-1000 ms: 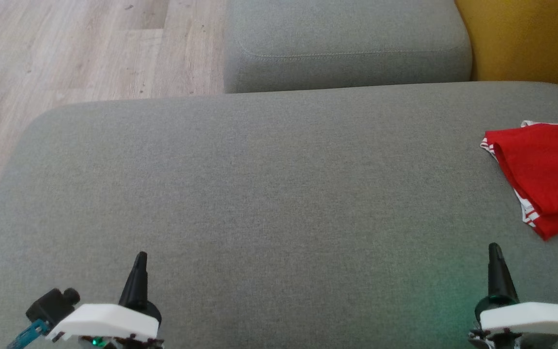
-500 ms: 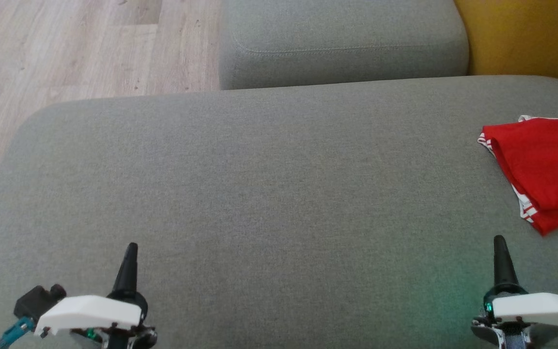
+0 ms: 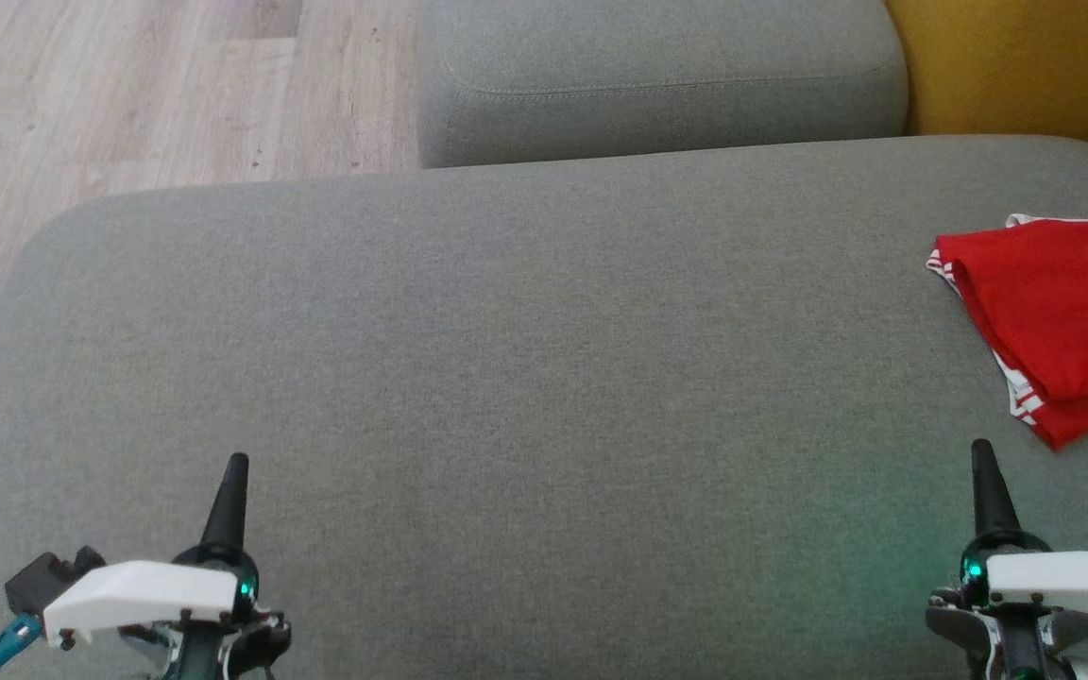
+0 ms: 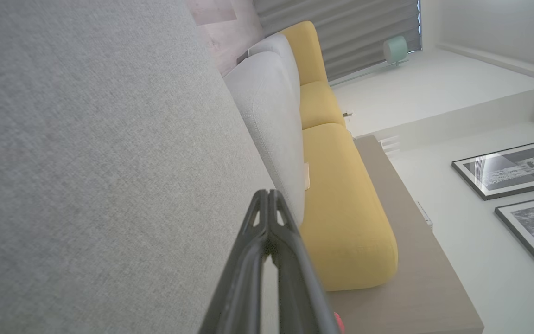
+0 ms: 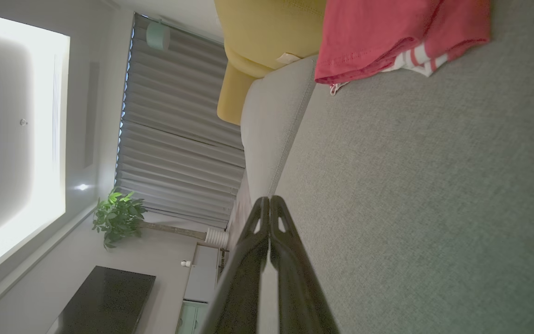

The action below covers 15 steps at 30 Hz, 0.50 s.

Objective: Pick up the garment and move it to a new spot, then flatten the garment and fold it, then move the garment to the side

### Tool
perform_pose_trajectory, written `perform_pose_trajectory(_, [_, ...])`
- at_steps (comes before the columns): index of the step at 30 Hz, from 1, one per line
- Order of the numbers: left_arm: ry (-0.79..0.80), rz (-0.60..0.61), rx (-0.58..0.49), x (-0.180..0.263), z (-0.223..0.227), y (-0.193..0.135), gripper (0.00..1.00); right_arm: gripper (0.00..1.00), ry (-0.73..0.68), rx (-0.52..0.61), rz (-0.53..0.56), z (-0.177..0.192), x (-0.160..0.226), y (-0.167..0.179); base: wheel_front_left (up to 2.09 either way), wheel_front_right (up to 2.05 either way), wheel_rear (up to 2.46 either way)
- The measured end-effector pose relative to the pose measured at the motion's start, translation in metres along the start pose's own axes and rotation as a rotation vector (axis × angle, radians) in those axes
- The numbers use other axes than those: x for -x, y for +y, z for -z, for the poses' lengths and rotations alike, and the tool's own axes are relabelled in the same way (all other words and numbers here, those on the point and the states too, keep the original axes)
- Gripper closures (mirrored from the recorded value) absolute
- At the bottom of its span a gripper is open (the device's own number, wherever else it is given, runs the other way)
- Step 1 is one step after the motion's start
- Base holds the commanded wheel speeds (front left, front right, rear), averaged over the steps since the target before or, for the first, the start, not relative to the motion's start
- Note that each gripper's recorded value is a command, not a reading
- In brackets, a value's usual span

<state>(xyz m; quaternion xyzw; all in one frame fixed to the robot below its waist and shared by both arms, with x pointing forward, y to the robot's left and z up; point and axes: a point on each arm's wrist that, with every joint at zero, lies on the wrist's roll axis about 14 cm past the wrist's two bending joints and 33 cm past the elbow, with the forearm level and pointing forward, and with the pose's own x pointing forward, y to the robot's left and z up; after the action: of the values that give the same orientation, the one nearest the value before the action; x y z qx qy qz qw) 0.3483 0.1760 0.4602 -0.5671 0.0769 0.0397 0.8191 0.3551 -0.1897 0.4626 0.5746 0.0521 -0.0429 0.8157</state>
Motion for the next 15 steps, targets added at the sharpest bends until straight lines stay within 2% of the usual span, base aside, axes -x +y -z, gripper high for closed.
perform_pose_trajectory(15, [0.004,0.029,0.175,-0.0107,-0.0064,-0.0063,1.00,1.00,-0.013,-0.172,-0.016,-0.0084,-0.0082,0.0054,0.00,0.00,0.00])
